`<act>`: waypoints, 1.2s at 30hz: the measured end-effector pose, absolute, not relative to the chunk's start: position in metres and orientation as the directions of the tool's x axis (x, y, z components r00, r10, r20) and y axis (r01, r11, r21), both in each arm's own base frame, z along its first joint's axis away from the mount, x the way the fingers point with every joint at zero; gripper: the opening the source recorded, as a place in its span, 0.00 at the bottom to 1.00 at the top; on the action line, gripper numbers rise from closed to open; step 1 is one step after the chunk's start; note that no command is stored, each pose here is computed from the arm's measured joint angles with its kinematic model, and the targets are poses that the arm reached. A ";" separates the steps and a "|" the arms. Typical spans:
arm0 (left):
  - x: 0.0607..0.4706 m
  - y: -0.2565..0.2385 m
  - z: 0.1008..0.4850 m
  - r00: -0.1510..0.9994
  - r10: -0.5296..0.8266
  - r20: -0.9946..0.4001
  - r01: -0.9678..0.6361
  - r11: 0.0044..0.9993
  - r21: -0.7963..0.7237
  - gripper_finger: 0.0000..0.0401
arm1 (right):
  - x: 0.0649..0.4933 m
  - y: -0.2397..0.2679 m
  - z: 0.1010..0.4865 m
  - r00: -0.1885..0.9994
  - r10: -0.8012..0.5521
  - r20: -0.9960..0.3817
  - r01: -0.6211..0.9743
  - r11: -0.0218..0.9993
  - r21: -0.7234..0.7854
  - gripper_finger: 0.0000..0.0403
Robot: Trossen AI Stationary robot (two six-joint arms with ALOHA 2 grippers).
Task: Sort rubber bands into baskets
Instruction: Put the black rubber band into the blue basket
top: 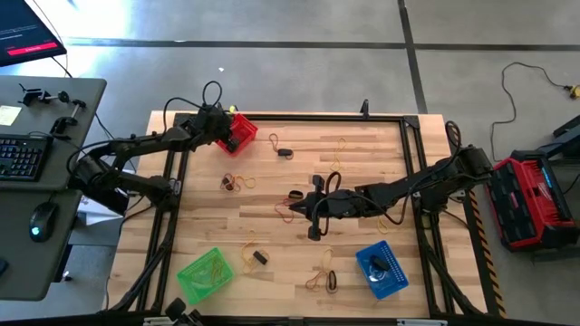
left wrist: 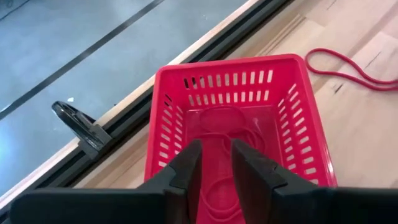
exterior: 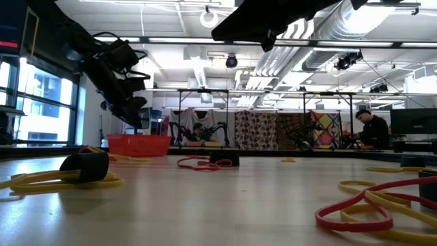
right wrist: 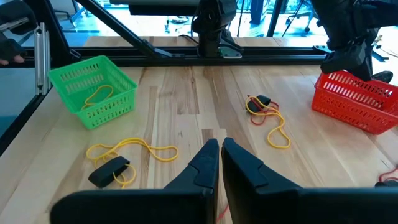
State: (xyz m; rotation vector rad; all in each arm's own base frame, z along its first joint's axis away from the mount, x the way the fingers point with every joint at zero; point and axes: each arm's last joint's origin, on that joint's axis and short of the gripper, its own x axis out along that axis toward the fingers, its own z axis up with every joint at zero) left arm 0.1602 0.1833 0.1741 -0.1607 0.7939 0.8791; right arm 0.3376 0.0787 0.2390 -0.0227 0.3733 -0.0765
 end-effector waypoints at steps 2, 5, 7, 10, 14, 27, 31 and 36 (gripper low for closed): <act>0.160 0.183 0.174 0.376 0.630 -0.680 -0.743 0.643 0.185 0.20 | 0.338 0.079 0.239 0.928 -0.079 -0.364 0.073 0.997 -0.029 0.03; 0.162 0.181 0.176 0.387 0.629 -0.675 -0.729 0.656 0.194 0.17 | 0.337 0.079 0.238 0.926 -0.079 -0.369 0.076 0.997 -0.024 0.03; 0.164 0.177 0.180 0.407 0.629 -0.662 -0.715 0.670 0.198 0.13 | 0.337 0.079 0.237 0.922 -0.081 -0.378 0.078 0.997 -0.022 0.03; 0.169 0.166 0.188 0.450 0.626 -0.637 -0.677 0.704 0.213 0.05 | 0.336 0.078 0.236 0.915 -0.083 -0.396 0.087 0.996 -0.008 0.03; 0.170 0.145 0.195 0.517 0.608 -0.603 -0.627 0.748 0.217 0.01 | 0.336 0.078 0.235 0.909 -0.084 -0.408 0.094 0.996 0.005 0.03; 0.159 0.064 0.210 0.723 0.412 -0.554 -0.421 0.899 0.119 0.00 | 0.342 0.080 0.222 0.899 -0.086 -0.429 0.096 0.995 0.001 0.03; 0.158 0.043 0.208 0.744 0.306 -0.594 -0.327 0.942 0.075 0.01 | 0.351 0.082 0.202 0.889 -0.088 -0.449 0.095 0.995 -0.006 0.03; 0.157 0.028 0.202 0.714 0.246 -0.656 -0.325 0.946 0.001 0.03 | 0.359 0.084 0.179 0.871 -0.090 -0.483 0.111 0.994 0.016 0.03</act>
